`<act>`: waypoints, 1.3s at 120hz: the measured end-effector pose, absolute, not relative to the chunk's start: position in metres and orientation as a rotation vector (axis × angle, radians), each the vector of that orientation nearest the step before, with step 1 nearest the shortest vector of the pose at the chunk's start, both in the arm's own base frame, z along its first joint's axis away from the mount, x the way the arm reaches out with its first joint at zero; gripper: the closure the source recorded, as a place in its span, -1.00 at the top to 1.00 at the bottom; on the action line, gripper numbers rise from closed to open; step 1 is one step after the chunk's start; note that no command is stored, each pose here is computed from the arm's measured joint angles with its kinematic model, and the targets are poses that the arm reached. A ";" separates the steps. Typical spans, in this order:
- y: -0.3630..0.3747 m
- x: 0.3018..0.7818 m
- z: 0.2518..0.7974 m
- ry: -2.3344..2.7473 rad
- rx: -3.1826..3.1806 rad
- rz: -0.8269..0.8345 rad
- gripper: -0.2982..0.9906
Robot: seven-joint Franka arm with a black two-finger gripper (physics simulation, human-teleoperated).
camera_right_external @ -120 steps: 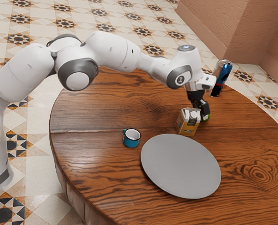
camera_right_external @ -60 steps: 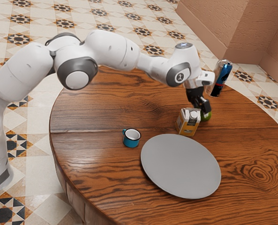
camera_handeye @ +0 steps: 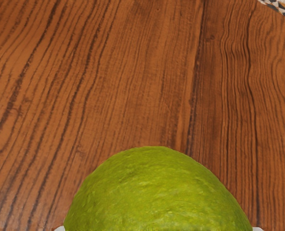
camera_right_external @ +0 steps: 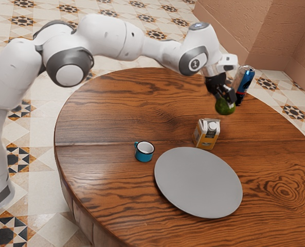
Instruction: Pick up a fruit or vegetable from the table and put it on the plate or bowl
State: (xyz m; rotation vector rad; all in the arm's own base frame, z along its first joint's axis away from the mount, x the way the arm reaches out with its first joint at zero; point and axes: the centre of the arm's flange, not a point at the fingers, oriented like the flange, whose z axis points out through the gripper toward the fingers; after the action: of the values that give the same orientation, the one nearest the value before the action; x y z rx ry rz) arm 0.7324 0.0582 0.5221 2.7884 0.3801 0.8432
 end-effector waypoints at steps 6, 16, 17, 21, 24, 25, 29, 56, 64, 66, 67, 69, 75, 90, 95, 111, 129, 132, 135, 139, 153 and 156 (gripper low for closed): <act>0.039 0.714 0.550 0.340 2.801 0.868 -0.16; 0.008 0.685 0.601 0.266 2.827 0.932 -0.11; 0.004 0.682 0.606 0.259 2.829 0.937 -0.10; -0.010 0.670 0.624 0.229 2.836 0.960 -0.09; -0.022 0.663 0.636 0.209 2.842 0.973 -0.08; -0.025 0.660 0.640 0.203 2.843 0.977 -0.08; -0.040 0.649 0.653 0.186 2.843 0.984 -0.11; -0.130 0.598 0.632 0.198 2.864 0.813 -0.08; -0.154 0.591 0.619 0.223 2.864 0.757 -0.07; -0.160 0.588 0.615 0.230 2.865 0.741 -0.07; -0.163 0.587 0.612 0.234 2.866 0.732 -0.07; -0.168 0.585 0.607 0.242 2.867 0.715 -0.07; -0.184 0.577 0.596 0.264 2.865 0.669 -0.08; -0.223 0.558 0.580 0.307 2.852 0.589 -0.07; -0.236 0.552 0.579 0.314 2.844 0.575 -0.07; -0.276 0.533 0.572 0.318 2.831 0.530 -0.07; -0.318 0.511 0.568 0.299 2.821 0.495 -0.07; -0.324 0.507 0.567 0.295 2.819 0.490 -0.07; -0.330 0.503 0.567 0.291 2.817 0.484 -0.07; -0.338 0.498 0.566 0.286 2.815 0.478 -0.07; -0.358 0.485 0.565 0.278 2.807 0.459 -0.07; -0.361 0.482 0.566 0.279 2.805 0.457 -0.07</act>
State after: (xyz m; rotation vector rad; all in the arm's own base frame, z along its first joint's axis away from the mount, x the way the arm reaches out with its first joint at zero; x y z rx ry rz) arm 0.4824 -0.3608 0.5657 2.8049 0.2794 0.4570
